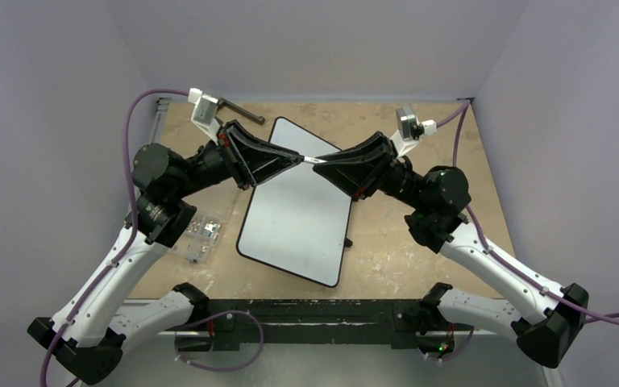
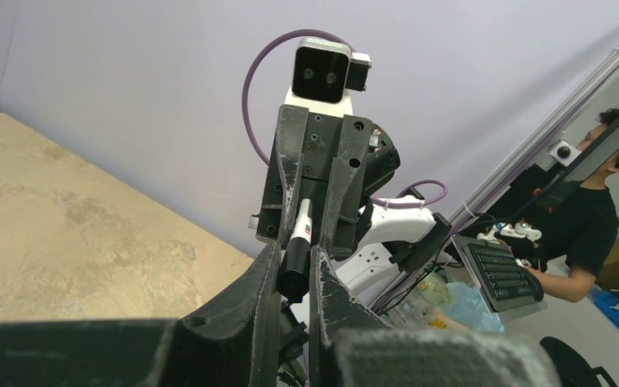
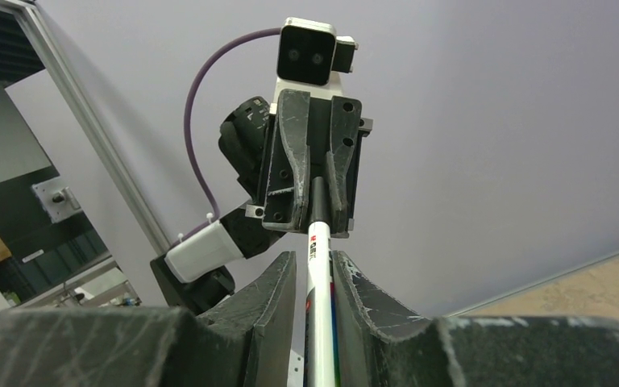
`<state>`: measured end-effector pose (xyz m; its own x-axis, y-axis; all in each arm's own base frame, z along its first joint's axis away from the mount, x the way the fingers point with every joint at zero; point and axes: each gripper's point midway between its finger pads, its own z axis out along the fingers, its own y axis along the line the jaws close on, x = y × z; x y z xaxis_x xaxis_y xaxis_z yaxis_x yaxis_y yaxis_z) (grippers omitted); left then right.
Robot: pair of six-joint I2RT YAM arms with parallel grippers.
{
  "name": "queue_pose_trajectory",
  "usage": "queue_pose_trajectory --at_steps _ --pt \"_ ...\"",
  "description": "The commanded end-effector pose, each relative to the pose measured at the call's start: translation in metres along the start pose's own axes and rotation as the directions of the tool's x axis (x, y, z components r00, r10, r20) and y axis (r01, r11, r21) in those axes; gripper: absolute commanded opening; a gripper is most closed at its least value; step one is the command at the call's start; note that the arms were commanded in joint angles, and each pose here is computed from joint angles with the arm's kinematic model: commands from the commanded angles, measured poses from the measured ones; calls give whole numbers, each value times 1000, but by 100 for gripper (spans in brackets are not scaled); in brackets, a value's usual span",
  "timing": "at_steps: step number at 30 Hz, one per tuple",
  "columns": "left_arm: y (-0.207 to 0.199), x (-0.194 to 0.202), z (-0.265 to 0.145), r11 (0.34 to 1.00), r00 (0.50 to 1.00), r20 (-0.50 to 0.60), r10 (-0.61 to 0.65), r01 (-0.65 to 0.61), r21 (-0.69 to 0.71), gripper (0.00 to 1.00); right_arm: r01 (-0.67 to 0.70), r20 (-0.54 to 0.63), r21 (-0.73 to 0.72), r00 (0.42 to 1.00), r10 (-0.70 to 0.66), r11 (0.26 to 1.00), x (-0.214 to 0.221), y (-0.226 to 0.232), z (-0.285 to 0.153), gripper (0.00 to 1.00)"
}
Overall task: Write a sentence on the whiteboard
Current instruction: Open the pen cap from the whiteboard marker.
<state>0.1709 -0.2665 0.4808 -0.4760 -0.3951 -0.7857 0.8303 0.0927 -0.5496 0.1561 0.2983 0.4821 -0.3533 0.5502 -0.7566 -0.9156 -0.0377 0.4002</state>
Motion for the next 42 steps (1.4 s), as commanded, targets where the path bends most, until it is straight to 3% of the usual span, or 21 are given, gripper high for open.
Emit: queue_pose_trajectory --at_steps 1,8,16,29,42 --pt "22 18 3 998 997 -65 -29 25 -55 0 44 46 -172 998 -37 984 -18 44 1 23" --pt "23 20 3 998 997 -67 -32 28 -56 0 32 49 -175 999 -24 984 -17 42 2 19" --pt "26 23 2 997 997 -71 -38 34 -63 0 29 55 -193 998 -18 981 -17 43 4 0" --pt "22 3 -13 994 1000 5 28 -28 -103 0 43 40 -138 998 -37 990 -12 38 -4 0" --pt "2 -27 -32 988 989 127 -73 89 -123 0 101 28 -159 995 -97 982 -10 46 -12 0"
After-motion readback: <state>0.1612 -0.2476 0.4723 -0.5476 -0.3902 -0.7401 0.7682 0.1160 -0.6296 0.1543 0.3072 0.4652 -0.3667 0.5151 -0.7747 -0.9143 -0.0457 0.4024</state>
